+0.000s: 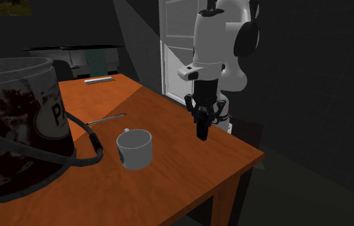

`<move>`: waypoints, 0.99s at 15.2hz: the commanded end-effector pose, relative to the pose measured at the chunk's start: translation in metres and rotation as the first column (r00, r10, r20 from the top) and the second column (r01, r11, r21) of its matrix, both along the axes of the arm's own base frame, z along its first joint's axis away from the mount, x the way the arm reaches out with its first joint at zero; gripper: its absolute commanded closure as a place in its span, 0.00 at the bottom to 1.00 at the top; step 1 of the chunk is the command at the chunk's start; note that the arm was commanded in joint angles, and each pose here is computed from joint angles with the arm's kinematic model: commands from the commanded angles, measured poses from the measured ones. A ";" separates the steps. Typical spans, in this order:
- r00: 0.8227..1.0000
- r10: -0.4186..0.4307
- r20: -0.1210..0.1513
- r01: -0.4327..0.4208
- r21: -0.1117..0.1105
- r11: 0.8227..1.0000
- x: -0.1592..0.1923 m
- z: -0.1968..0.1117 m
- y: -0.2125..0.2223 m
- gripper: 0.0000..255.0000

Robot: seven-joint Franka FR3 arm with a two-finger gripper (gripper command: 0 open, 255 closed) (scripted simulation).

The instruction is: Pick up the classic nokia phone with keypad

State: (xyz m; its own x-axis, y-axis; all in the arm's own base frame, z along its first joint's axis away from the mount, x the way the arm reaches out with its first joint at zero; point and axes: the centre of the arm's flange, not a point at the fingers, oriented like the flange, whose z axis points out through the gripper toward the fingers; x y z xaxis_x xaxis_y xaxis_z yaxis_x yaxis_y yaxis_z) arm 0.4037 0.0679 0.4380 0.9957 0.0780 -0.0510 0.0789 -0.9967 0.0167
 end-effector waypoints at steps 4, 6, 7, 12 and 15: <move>1.000 -0.001 -0.002 0.001 -0.001 1.000 0.000 0.020 0.000 1.00; 1.000 -0.001 -0.002 0.001 -0.001 1.000 0.000 0.030 0.000 1.00; 1.000 -0.001 -0.002 0.001 -0.001 1.000 0.000 0.036 0.000 1.00; 1.000 -0.001 -0.002 0.001 -0.001 1.000 0.000 0.062 0.000 1.00; 1.000 -0.001 -0.002 0.001 -0.001 1.000 0.000 0.078 0.000 1.00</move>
State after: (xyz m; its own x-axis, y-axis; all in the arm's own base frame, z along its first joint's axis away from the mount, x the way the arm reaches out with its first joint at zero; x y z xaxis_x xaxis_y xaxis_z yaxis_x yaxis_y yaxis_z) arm 0.4036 0.0679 0.5106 0.9956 0.0774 -0.0529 0.0784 -0.9968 0.0172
